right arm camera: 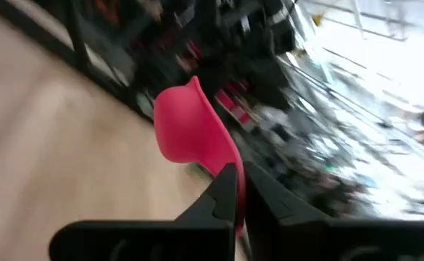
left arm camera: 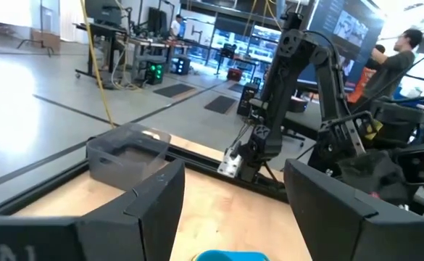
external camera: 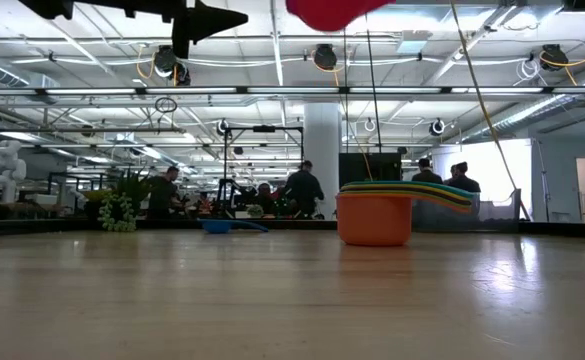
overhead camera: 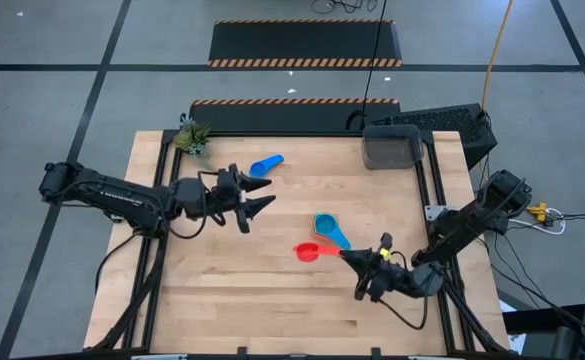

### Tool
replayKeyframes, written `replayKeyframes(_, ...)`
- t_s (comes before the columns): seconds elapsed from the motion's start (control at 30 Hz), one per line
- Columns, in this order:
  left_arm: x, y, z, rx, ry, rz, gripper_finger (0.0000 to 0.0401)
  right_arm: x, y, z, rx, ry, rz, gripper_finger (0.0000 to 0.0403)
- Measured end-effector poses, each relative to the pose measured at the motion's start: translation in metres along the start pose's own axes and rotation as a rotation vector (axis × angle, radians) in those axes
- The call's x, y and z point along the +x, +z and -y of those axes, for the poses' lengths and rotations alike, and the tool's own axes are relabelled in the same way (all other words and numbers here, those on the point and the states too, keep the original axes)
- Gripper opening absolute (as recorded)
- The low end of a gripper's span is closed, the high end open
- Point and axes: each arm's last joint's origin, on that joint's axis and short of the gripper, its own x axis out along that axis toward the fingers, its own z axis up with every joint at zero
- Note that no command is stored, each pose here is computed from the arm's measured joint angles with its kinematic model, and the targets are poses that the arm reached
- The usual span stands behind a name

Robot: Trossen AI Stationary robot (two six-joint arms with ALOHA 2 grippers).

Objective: Nest measuring cups in basket
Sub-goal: Stack the light red measuring cup on top of the light blue measuring cup

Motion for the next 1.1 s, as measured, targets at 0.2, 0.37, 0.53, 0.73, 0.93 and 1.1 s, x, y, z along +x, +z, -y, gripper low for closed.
replayKeyframes(0.2,-0.002,-0.001,0.006,0.001,-0.001,-0.001,0.0237,-0.016,0.010,-0.001,-0.109,-0.043,-0.079,0.0000)
replayKeyframes(0.37,-0.003,-0.001,0.007,0.002,0.015,0.003,0.0237,-0.019,0.001,-0.011,-0.226,-0.022,-0.121,0.0000)
replayKeyframes(0.53,-0.003,-0.003,0.007,0.006,0.014,-0.010,0.0237,-0.024,-0.010,0.004,-0.411,0.023,-0.157,0.0000)
replayKeyframes(0.73,-0.003,-0.003,0.007,0.006,0.014,-0.009,0.0237,-0.029,-0.014,0.055,-0.281,-0.075,-0.223,0.0000)
replayKeyframes(0.93,-0.003,-0.002,0.007,0.007,0.012,-0.003,0.0237,-0.030,-0.027,0.047,-0.132,-0.160,-0.258,0.0000)
replayKeyframes(1.1,-0.003,-0.002,0.007,0.007,0.013,-0.004,0.0237,-0.023,-0.018,0.024,-0.123,-0.179,-0.266,0.0000)
